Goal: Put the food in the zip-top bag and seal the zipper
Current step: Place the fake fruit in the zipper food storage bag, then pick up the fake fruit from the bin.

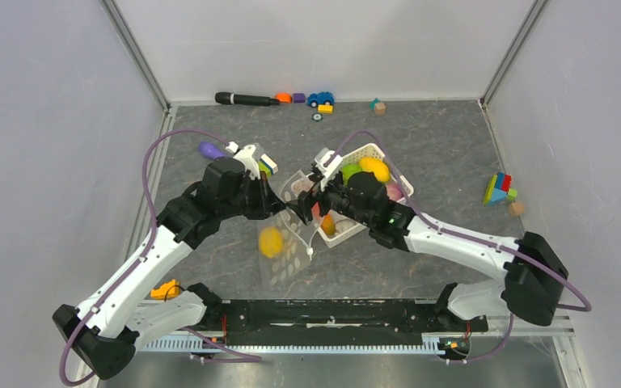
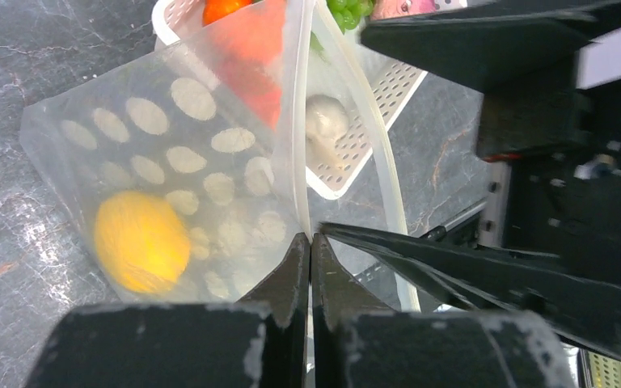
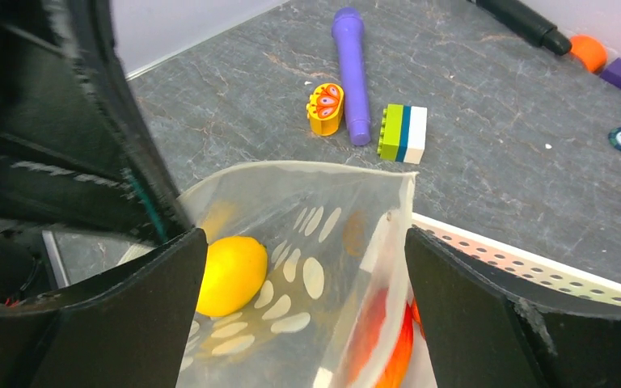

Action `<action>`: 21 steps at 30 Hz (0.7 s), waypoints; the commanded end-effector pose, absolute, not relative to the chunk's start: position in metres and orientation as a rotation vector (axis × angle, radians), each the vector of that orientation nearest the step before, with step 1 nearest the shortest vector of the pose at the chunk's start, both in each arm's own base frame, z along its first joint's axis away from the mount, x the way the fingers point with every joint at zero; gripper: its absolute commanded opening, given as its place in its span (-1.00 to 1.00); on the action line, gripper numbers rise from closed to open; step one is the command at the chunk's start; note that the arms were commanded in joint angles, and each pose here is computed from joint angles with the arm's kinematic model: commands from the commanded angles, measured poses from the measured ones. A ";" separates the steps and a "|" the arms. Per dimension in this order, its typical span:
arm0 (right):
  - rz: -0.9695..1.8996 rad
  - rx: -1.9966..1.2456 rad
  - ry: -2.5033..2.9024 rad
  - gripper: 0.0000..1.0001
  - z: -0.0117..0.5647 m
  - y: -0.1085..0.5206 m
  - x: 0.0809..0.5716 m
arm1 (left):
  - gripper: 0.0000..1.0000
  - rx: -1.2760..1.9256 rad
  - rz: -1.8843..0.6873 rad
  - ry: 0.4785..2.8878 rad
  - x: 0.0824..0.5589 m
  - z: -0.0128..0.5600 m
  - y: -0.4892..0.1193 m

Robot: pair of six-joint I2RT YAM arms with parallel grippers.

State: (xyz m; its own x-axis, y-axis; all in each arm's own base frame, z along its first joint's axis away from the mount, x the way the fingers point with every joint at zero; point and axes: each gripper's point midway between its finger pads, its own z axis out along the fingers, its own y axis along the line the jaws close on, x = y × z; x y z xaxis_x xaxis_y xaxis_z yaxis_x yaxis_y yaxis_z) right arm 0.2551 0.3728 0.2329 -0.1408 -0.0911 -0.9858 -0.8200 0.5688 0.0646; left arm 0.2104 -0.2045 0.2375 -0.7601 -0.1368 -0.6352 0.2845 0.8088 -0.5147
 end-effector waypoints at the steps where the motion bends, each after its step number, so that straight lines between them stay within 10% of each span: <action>1: 0.803 -0.802 1.464 0.96 0.290 0.360 0.238 | -0.96 0.102 -0.765 2.239 0.224 0.248 -0.201; 21: 0.398 -0.473 1.775 0.96 0.221 0.253 0.327 | -0.96 0.057 -0.706 2.211 0.228 0.252 -0.187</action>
